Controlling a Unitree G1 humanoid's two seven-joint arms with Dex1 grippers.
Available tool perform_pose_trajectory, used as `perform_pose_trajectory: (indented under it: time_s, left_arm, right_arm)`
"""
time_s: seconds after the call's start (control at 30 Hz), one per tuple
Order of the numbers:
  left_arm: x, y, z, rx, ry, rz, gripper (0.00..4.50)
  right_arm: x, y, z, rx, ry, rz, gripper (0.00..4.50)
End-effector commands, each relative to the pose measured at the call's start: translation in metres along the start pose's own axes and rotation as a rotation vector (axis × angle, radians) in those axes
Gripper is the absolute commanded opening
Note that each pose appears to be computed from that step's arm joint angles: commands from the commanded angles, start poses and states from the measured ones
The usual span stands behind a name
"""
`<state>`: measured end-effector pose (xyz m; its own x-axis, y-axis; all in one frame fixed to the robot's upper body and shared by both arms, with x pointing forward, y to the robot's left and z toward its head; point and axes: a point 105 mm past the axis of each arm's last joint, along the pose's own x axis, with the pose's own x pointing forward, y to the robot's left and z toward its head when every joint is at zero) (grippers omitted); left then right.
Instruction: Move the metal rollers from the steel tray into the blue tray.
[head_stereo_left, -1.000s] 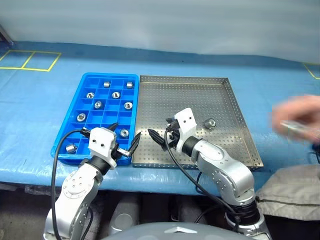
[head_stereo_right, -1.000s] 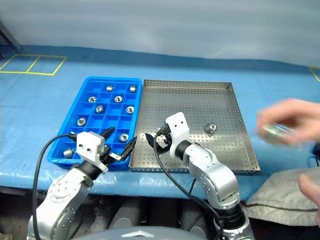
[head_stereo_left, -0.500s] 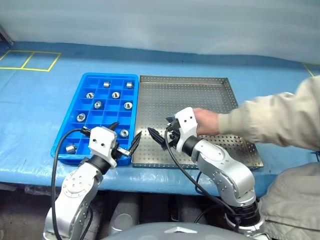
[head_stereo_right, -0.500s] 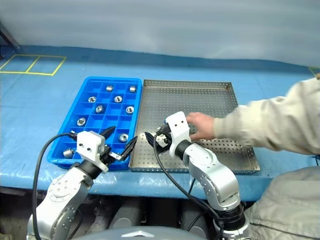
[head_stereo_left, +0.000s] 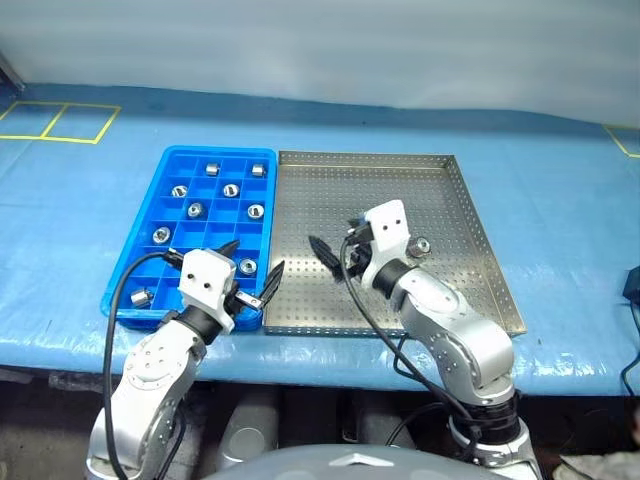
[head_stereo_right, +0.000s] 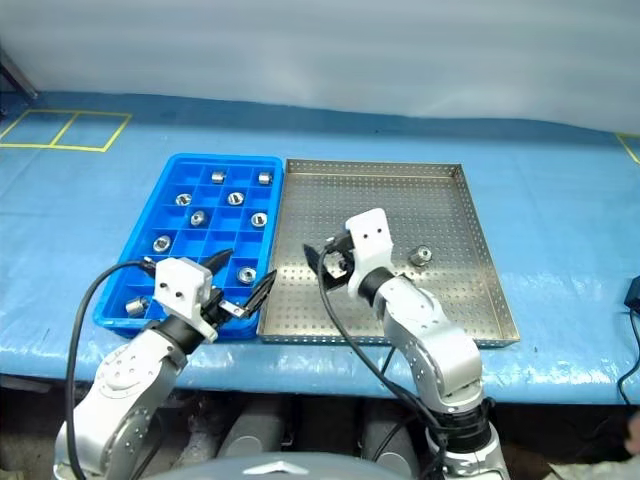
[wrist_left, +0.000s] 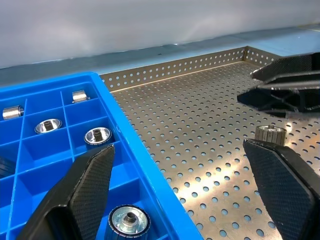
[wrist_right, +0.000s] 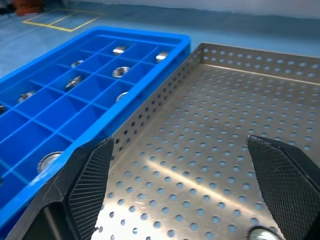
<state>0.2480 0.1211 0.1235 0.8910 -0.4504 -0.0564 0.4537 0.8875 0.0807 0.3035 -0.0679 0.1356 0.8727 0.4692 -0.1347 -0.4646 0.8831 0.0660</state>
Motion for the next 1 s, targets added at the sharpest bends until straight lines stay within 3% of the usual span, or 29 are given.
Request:
perform_pose_trajectory:
  time_s: [0.03, 0.57, 0.67, 0.87, 1.0]
  left_arm:
    - [0.003, -0.003, 0.004, -0.003, -0.019, -0.02, 4.5]
    - [0.003, -0.005, 0.003, -0.008, -0.022, -0.015, 4.5]
    - [0.002, -0.004, 0.003, -0.007, -0.021, -0.005, 4.5]
    - [-0.003, -0.002, 0.003, -0.008, -0.02, 0.025, 4.5]
    - [-0.008, 0.0, 0.003, -0.011, -0.02, 0.058, 4.5]
  right_arm:
    - [0.0, -0.018, 0.004, 0.008, -0.027, -0.092, 4.48]
    - [0.023, -0.027, -0.081, 0.066, 0.181, -0.141, 4.48]
    - [0.02, -0.024, -0.083, 0.081, 0.18, -0.126, 3.84]
    - [0.013, 0.0, -0.062, 0.043, 0.14, -0.008, 1.84]
    - [0.018, 0.02, -0.03, -0.022, 0.083, 0.106, 1.72]
